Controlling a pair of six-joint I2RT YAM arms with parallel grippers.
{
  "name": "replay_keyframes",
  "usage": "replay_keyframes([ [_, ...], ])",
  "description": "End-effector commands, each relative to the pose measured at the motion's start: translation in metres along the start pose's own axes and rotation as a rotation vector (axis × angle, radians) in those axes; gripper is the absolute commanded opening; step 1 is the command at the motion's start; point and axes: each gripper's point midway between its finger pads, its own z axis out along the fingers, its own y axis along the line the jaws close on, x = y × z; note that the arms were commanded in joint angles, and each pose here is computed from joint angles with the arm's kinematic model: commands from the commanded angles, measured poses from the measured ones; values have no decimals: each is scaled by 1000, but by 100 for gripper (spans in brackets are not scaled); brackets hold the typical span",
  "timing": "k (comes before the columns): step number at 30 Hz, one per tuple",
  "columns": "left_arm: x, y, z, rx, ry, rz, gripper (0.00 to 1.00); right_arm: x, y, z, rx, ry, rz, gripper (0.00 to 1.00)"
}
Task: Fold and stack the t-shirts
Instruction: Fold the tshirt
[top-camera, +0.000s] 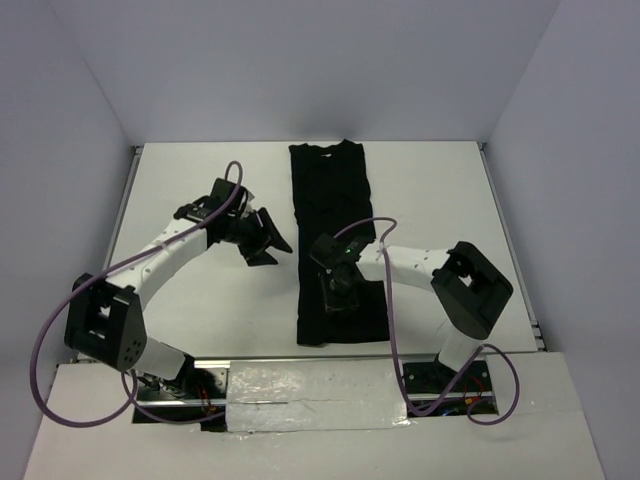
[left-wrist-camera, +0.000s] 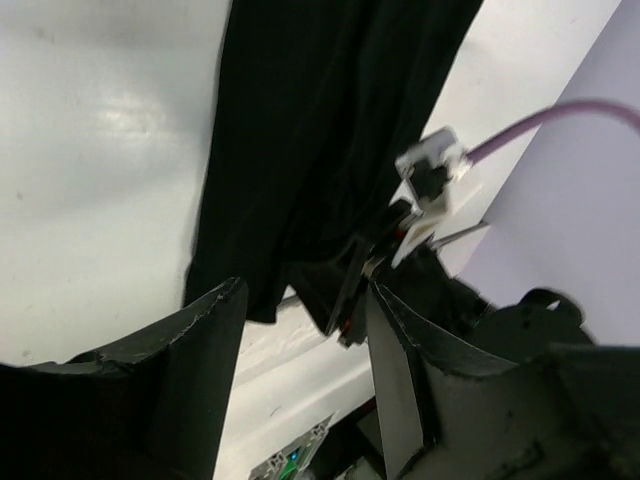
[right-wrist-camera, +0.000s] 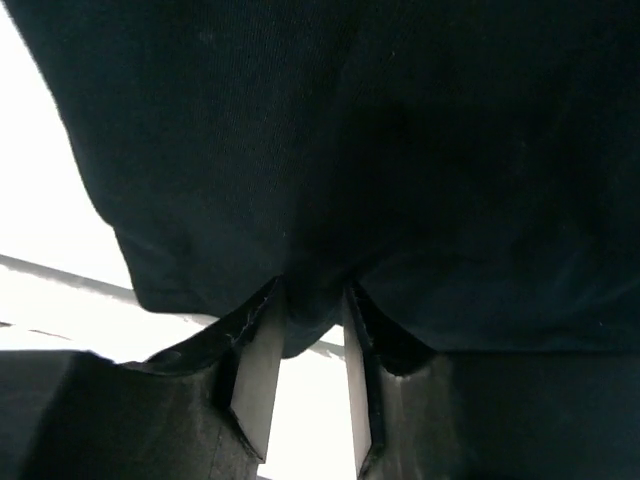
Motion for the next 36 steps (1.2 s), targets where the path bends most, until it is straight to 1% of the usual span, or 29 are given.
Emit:
replay_keyframes([
  [1, 19, 3, -6, 9, 21, 24, 63, -11, 19, -5, -23, -38, -9, 33],
  [2, 25, 7, -7, 11, 30, 28, 61, -10, 21, -6, -20, -42, -8, 23],
  [3, 33, 4, -6, 28, 45, 45, 59, -10, 20, -6, -13, -45, -6, 19],
  [4, 39, 3, -5, 35, 55, 53, 50, -10, 20, -8, -12, -50, 0, 14],
  [5, 46, 6, -2, 31, 68, 59, 46, -10, 19, -9, -5, -62, 11, 8],
  [6, 58, 0, 1, 40, 88, 81, 45, -10, 19, -11, -10, -68, 16, 8],
  [8, 72, 1, 9, 27, 117, 73, 36, -10, 16, -16, -1, -84, 24, 8],
  [9, 81, -4, 14, 45, 136, 94, 29, -8, 14, -18, 2, -85, 29, 7],
  [11, 93, -4, 22, 38, 169, 74, 25, -9, 11, -20, 12, -95, 39, 5],
  [12, 101, -6, 25, 39, 186, 91, 22, -6, 8, -22, 20, -93, 41, 5],
  [14, 109, -1, 34, -14, 204, 101, 18, -5, 4, -25, 34, -100, 53, 5],
  [15, 112, 5, 35, -48, 217, 97, 9, -2, 1, -28, 36, -103, 57, 5],
  [16, 113, 5, 37, -59, 219, 104, 6, -2, 0, -31, 34, -108, 60, 5],
  [18, 122, 11, 46, -90, 255, 119, 3, 2, -4, -34, 29, -114, 67, 5],
  [19, 124, 13, 48, -114, 265, 118, 2, 4, -4, -35, 24, -113, 67, 8],
  [20, 129, 21, 55, -151, 287, 127, 0, 6, -5, -35, 20, -113, 68, 9],
  [22, 133, 26, 61, -186, 300, 127, 0, 8, -7, -34, 17, -108, 69, 12],
  [24, 139, 31, 69, -201, 315, 123, 0, 10, -7, -32, 3, -106, 67, 13],
  [26, 145, 24, 76, -164, 326, 139, 0, 12, -7, -29, -2, -100, 64, 13],
  [27, 151, 20, 78, -140, 354, 142, 0, 11, -6, -28, -9, -105, 60, 13],
  [32, 170, 9, 94, -130, 410, 186, 0, 9, -4, -29, -19, -112, 49, 16],
  [33, 171, 1, 95, -104, 417, 197, 0, 7, -2, -32, -33, -123, 43, 17],
  [36, 180, 0, 104, -111, 448, 202, 0, 7, -2, -33, -44, -130, 41, 20],
])
